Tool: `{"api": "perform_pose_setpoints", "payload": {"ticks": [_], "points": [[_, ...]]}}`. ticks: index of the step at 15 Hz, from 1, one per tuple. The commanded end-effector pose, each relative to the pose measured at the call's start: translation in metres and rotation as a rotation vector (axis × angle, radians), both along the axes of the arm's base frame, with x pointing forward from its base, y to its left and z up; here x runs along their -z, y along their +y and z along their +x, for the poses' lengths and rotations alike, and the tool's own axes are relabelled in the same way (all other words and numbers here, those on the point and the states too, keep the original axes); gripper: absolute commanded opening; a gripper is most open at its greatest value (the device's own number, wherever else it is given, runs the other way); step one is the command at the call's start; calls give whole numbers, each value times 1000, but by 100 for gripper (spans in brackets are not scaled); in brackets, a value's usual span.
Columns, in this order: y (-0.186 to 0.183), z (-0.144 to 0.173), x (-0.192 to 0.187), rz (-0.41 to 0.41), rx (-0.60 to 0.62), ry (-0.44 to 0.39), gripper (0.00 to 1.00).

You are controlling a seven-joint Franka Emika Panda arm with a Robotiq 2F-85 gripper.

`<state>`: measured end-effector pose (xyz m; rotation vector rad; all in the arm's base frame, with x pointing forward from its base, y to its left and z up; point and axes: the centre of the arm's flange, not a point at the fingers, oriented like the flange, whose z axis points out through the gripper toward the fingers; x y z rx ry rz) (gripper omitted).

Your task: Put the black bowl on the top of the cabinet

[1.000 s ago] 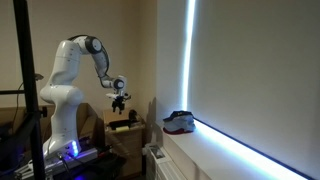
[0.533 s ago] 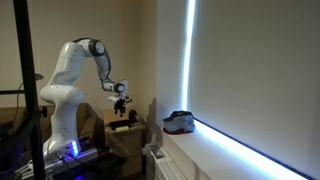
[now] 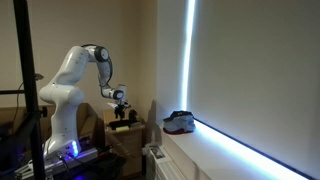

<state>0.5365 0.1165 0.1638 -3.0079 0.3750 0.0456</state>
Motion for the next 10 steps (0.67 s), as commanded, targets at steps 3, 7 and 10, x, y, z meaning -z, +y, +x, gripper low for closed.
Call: {"api": "perform_pose_setpoints", "payload": {"ticks": [3,7,10], "points": [[3,6,17,-5,1,19,100],[14,17,56,37,118,0,100],[20,25,68,66,182,-70,100]]}}
